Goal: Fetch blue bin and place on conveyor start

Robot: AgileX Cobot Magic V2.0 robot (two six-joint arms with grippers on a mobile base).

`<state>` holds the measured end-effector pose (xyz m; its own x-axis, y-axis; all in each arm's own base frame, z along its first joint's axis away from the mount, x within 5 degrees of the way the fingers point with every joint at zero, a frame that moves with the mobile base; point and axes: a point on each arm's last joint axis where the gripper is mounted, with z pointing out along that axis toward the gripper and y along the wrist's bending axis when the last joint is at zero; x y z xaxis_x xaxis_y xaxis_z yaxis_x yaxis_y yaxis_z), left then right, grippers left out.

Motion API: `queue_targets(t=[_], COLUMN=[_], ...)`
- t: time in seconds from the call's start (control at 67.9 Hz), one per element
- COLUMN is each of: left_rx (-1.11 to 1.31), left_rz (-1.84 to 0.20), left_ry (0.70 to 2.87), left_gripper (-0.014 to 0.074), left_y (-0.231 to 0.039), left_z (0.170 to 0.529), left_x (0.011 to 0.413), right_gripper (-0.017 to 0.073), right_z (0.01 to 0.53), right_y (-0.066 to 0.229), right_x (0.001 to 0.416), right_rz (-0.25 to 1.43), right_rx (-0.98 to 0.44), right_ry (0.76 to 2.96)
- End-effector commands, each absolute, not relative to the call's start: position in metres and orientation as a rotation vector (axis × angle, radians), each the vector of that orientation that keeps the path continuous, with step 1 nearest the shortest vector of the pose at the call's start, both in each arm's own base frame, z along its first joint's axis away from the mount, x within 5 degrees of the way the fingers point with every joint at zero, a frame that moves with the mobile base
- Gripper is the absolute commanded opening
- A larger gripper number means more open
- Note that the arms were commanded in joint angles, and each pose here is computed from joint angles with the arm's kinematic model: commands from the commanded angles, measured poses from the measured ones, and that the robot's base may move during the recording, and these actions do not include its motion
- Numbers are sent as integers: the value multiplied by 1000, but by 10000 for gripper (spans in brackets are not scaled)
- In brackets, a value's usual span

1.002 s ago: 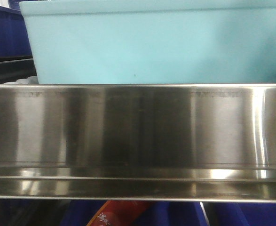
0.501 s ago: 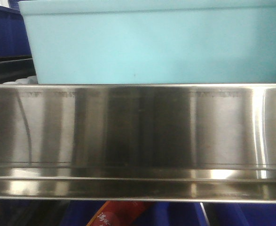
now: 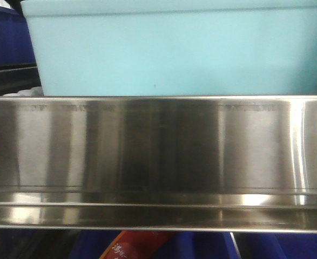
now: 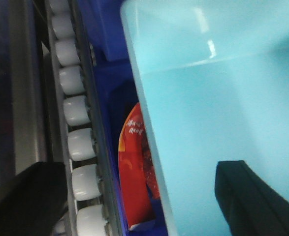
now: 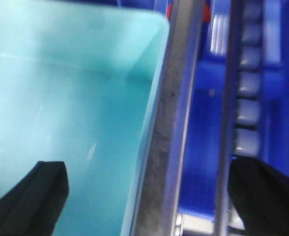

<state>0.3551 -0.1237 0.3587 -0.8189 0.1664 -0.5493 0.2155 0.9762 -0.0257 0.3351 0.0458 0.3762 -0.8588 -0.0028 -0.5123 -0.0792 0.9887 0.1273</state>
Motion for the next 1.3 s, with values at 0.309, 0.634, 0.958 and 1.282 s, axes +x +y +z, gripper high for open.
queue_targets(t=[0.309, 0.634, 0.958, 1.282], left_rx=[244, 247, 249, 253], left_rz=[-165, -156, -218, -249], left_ry=[2653, 2655, 2448, 2347], left_gripper=[226, -111, -111, -111], left_y=[-133, -131, -120, -106], left_z=[328, 334, 414, 457], left_x=[371, 369, 319, 273], right_gripper=[170, -153, -153, -153], right_z=[337, 338, 413, 464], right_y=[51, 51, 45, 41], right_x=[365, 362, 308, 264], right_rz=[209, 206, 221, 256], right_rx=[-47, -50, -61, -65], right_ry=[2697, 2714, 2487, 2292])
